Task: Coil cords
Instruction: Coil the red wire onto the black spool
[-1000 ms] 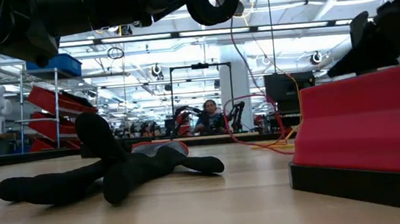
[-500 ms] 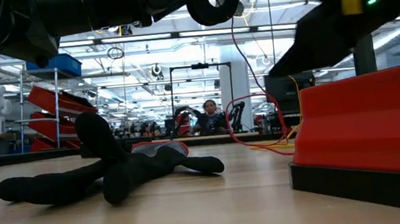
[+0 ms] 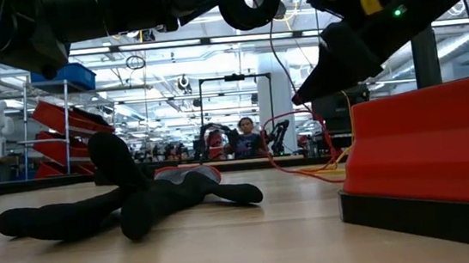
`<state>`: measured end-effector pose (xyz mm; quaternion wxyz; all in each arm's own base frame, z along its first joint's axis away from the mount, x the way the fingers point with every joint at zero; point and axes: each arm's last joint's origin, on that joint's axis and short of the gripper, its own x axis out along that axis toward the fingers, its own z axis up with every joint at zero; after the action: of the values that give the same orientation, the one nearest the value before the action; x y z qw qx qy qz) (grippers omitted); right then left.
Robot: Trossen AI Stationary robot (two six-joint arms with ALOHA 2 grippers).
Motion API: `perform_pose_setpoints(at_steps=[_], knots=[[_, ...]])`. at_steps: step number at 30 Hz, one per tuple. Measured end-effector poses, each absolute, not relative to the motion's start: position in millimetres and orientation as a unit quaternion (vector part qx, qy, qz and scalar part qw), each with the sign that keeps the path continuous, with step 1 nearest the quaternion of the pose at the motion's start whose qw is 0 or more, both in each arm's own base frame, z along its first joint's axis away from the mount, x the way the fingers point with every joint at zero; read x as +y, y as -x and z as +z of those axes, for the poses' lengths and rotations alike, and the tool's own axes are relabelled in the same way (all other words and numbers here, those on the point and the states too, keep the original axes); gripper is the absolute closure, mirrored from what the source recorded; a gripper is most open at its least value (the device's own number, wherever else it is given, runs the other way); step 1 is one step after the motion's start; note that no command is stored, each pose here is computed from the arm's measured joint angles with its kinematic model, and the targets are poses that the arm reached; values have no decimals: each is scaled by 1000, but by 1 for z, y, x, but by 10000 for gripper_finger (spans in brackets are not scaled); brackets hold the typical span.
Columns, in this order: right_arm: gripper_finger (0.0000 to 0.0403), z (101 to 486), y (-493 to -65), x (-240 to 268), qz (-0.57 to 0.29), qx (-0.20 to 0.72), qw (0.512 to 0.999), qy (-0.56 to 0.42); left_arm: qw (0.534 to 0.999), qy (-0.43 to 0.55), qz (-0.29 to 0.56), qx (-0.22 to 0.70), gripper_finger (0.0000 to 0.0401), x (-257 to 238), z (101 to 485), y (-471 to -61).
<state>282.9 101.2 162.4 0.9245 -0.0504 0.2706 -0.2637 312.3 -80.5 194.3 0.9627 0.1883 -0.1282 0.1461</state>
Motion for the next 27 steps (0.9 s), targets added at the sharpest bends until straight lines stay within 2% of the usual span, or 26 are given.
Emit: perform_pose_setpoints(at_steps=[18, 27], knots=[[326, 160, -279, 100, -257, 295, 919, 53, 963, -191, 144, -123, 401, -81, 193, -313], [326, 175, -267, 109, -240, 286, 928, 17, 963, -193, 143, -119, 401, -81, 192, -313]])
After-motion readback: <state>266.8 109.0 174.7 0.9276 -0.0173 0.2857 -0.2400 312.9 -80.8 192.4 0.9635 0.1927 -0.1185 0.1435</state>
